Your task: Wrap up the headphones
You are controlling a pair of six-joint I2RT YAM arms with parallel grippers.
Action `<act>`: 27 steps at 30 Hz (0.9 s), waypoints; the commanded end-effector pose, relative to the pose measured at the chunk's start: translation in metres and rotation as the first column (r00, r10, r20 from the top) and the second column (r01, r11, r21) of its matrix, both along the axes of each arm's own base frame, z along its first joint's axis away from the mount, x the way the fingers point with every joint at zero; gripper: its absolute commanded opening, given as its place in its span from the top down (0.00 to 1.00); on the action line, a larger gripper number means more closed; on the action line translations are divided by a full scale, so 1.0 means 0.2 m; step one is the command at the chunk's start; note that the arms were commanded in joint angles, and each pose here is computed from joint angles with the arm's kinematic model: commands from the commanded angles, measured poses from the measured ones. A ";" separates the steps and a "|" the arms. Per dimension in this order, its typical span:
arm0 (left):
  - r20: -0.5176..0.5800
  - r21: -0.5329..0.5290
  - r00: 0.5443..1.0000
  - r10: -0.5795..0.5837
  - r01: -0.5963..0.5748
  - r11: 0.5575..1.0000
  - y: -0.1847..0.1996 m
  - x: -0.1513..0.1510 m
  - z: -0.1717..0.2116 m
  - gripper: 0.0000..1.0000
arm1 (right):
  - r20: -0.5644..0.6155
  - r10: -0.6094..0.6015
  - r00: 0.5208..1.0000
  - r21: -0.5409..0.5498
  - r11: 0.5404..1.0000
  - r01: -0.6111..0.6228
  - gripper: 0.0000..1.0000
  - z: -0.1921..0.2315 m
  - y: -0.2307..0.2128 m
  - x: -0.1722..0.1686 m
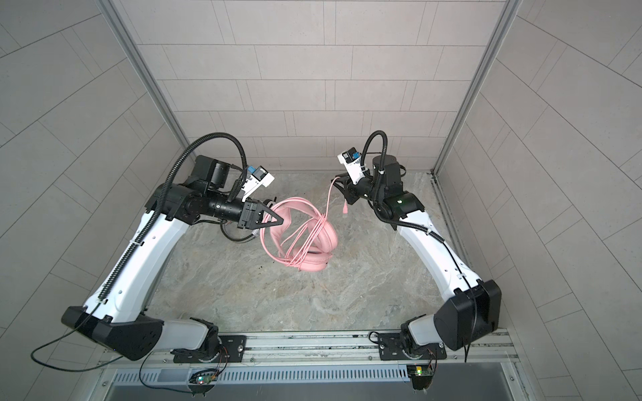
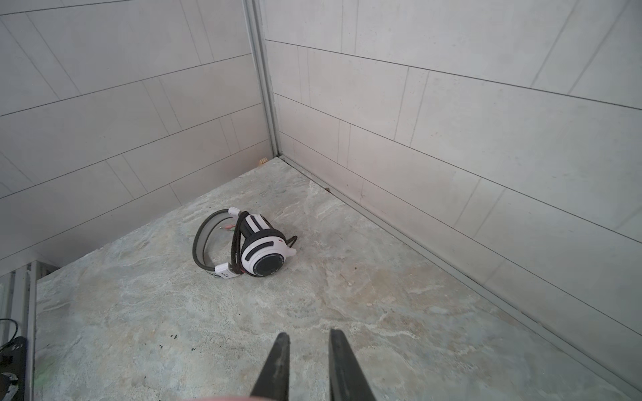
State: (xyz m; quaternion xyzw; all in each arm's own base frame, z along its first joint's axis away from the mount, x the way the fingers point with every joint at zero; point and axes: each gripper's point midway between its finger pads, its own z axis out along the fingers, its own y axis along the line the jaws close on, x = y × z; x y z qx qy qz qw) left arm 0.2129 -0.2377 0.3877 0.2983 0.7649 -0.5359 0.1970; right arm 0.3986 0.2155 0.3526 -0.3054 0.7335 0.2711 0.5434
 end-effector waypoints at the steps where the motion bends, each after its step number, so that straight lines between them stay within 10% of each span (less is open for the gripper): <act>1: 0.037 -0.198 0.993 -0.110 0.115 0.974 -0.02 -0.14 0.24 1.00 | 0.044 0.107 0.993 0.107 0.988 -0.111 0.77 0.07 0.10 -0.01; 17: 0.037 -0.568 0.983 -0.180 0.169 0.805 -0.06 0.00 0.64 1.00 | -0.025 0.324 0.946 0.526 0.809 -0.263 0.76 -0.10 0.31 -0.03; 27: 0.015 -0.605 0.978 0.209 -0.157 0.780 0.07 0.41 0.48 1.00 | -0.059 0.320 0.946 0.739 0.651 -0.174 0.77 -0.20 0.19 -0.12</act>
